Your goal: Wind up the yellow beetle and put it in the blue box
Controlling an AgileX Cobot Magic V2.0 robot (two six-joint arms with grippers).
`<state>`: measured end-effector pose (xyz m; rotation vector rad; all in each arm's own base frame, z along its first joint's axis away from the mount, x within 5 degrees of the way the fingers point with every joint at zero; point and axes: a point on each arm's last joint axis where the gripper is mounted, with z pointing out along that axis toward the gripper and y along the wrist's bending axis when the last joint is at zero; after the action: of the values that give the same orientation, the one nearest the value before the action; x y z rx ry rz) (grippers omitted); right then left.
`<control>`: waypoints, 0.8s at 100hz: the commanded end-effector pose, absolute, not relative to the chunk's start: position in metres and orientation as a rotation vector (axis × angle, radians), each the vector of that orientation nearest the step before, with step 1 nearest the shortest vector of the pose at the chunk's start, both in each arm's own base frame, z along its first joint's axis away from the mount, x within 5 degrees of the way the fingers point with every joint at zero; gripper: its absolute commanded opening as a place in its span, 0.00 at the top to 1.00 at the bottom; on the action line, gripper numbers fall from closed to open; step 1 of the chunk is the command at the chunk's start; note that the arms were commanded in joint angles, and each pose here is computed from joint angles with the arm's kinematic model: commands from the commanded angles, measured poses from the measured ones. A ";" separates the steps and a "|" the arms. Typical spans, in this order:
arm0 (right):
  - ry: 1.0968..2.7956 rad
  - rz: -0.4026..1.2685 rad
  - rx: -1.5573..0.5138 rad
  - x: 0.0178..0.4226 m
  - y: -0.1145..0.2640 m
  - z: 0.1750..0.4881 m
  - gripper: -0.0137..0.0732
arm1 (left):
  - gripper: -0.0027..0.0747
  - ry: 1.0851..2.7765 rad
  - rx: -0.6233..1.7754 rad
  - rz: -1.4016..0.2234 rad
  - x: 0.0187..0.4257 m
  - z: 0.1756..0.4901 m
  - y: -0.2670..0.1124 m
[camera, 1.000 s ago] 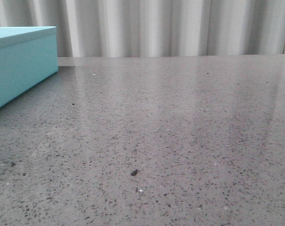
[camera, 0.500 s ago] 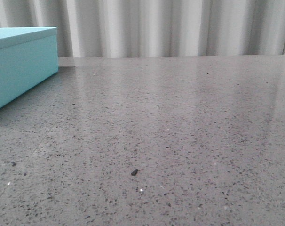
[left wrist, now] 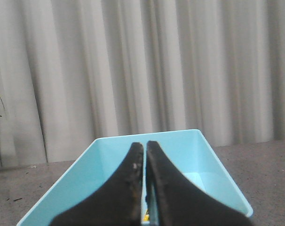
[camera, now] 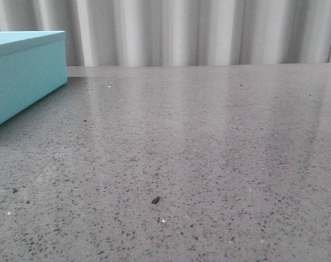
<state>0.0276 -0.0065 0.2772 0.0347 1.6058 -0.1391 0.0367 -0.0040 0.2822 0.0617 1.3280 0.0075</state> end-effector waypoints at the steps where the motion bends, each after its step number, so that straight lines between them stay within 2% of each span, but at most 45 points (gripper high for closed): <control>1: 1.452 -0.154 0.007 0.025 -0.005 0.290 0.91 | 0.99 1.240 0.029 0.018 0.030 0.295 -0.002; 38: 1.556 -0.152 0.004 0.037 -0.006 0.258 0.91 | 0.99 1.240 0.029 0.018 0.030 0.295 -0.002; 80: 1.564 -0.152 0.004 0.037 -0.006 0.256 0.91 | 0.99 1.240 0.029 0.018 0.030 0.295 -0.002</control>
<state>0.0411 -0.0068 0.2399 0.0267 1.6884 -0.1355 0.0367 -0.0041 0.2821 0.0623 1.3292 0.0071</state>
